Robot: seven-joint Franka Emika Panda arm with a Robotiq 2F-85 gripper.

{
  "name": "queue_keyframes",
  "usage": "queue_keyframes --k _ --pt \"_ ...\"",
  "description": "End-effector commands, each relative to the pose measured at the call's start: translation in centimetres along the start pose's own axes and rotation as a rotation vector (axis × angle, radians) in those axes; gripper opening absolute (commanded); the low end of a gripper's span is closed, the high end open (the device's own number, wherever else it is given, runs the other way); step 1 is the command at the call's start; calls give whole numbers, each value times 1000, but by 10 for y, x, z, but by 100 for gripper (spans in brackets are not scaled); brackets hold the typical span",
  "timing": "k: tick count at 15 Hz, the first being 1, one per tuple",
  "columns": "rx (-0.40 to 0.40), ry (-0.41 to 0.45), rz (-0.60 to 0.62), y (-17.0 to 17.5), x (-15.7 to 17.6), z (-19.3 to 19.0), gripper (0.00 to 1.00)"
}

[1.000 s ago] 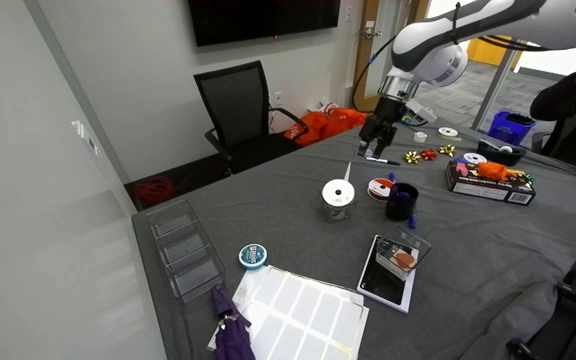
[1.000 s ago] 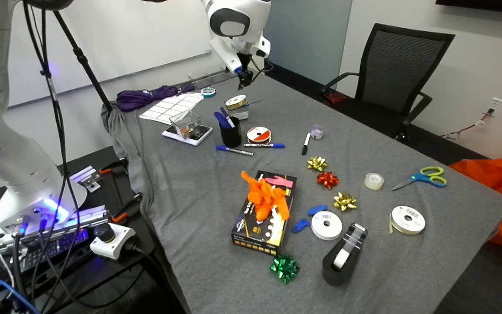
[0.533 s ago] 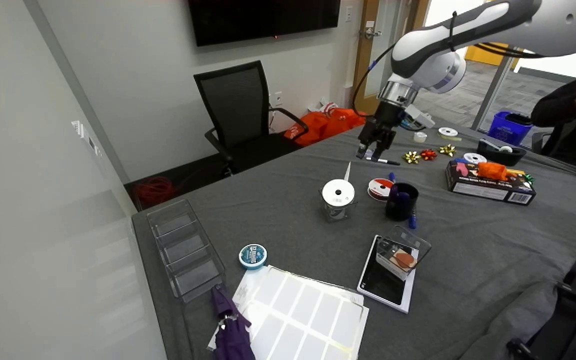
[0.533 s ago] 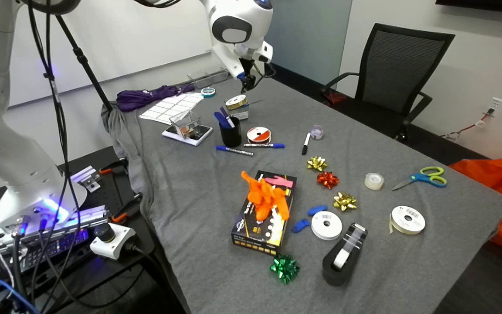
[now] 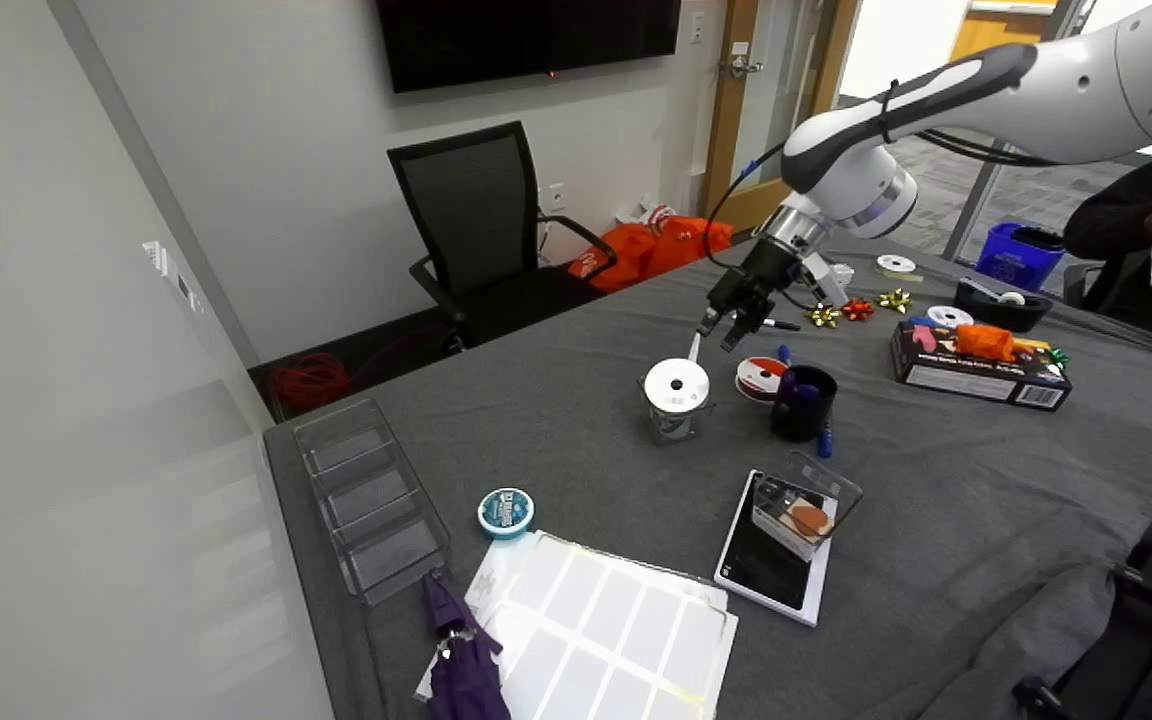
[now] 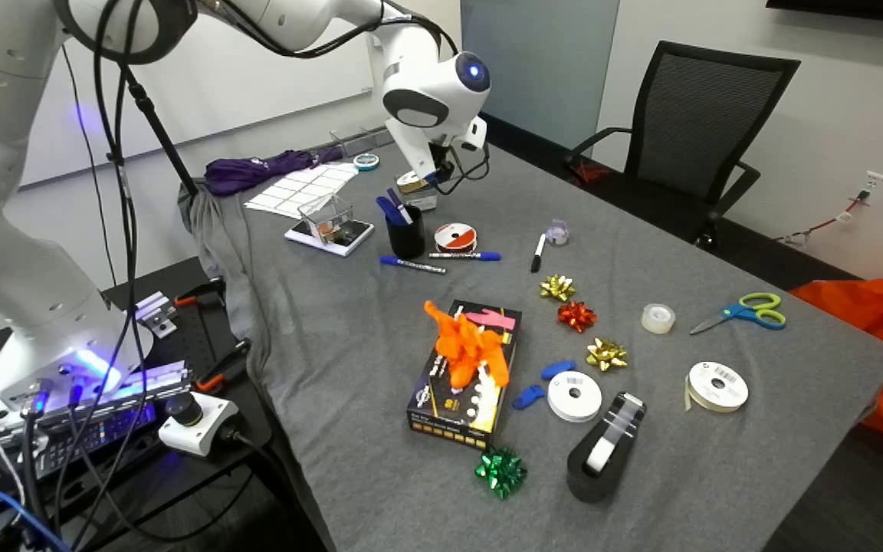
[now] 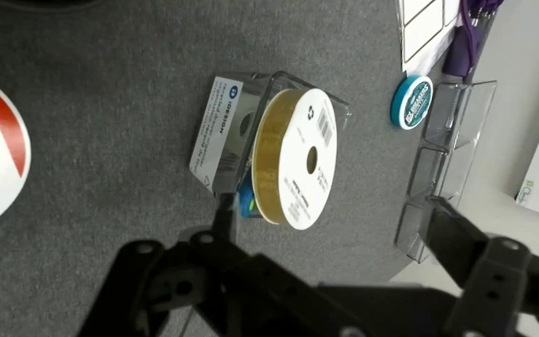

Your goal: Remove the white disc from the middle container.

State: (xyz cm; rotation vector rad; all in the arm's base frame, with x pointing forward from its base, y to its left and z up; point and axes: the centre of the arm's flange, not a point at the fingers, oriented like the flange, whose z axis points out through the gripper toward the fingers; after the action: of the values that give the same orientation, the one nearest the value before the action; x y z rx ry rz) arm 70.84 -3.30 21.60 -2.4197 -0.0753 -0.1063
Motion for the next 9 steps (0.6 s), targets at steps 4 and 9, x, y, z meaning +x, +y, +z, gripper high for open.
queue_keyframes --k 4,9 --pt "2 110 -9 5 -3 46 100" --pt "-53 147 -1 1 1 66 100"
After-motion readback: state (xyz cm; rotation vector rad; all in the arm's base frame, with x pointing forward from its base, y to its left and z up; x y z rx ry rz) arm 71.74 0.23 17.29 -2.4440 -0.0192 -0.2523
